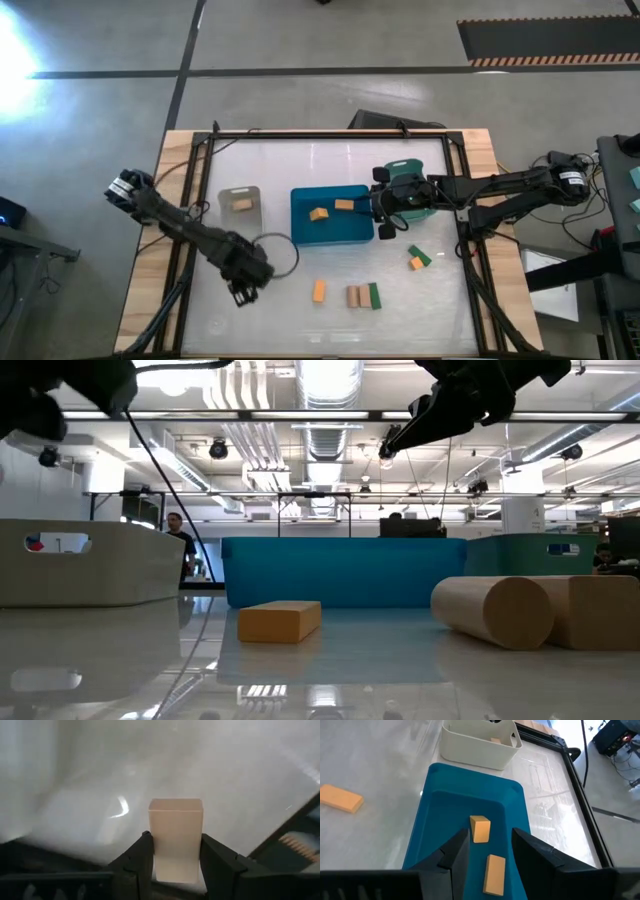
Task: Sort & place blocks by color
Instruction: Put the brown block into the gray bin
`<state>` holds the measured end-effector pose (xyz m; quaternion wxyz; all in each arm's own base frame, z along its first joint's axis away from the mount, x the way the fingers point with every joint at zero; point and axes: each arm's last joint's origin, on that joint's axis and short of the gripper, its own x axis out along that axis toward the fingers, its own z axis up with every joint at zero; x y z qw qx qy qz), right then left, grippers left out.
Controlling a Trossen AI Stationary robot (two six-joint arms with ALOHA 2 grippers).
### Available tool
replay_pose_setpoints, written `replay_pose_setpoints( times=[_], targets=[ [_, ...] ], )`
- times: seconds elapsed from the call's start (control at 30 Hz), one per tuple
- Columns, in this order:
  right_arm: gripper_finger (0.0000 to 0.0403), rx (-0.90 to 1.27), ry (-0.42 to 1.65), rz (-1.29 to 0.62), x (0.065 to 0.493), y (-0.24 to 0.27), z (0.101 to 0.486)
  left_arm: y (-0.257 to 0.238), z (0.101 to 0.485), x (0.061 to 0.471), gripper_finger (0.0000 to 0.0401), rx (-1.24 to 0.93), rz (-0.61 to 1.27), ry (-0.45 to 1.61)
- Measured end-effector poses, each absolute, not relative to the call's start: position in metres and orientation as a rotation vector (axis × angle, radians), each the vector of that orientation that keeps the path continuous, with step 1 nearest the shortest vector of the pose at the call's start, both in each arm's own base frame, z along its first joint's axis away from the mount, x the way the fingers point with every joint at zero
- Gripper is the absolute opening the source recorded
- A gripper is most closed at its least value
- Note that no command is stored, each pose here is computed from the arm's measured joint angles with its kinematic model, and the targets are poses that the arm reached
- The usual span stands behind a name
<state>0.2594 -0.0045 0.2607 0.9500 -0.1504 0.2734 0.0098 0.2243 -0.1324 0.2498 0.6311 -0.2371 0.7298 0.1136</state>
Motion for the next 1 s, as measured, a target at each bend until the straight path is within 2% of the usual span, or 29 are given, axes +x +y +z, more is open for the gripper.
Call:
replay_pose_setpoints(
  times=[0.23, 0.5, 0.7, 1.0],
  targets=[
    [0.0139, -0.307, 0.554, 0.019, 0.26, -0.005, 0.261, -0.079, 0.267, 0.22, 0.0116, -0.33, 0.246, 1.641],
    [0.0139, -0.317, 0.551, 0.022, 0.26, -0.005, 0.261, -0.015, 0.266, 0.217, 0.0116, -0.119, 0.205, 1.595],
    [0.0139, -0.315, 0.558, 0.022, 0.259, -0.005, 0.261, 0.011, 0.245, 0.212, 0.0116, -0.035, 0.133, 1.59],
    [0.0139, -0.314, 0.563, 0.023, 0.259, -0.005, 0.26, 0.017, 0.207, 0.206, 0.0116, 0.019, 0.08, 1.598]
  ],
)
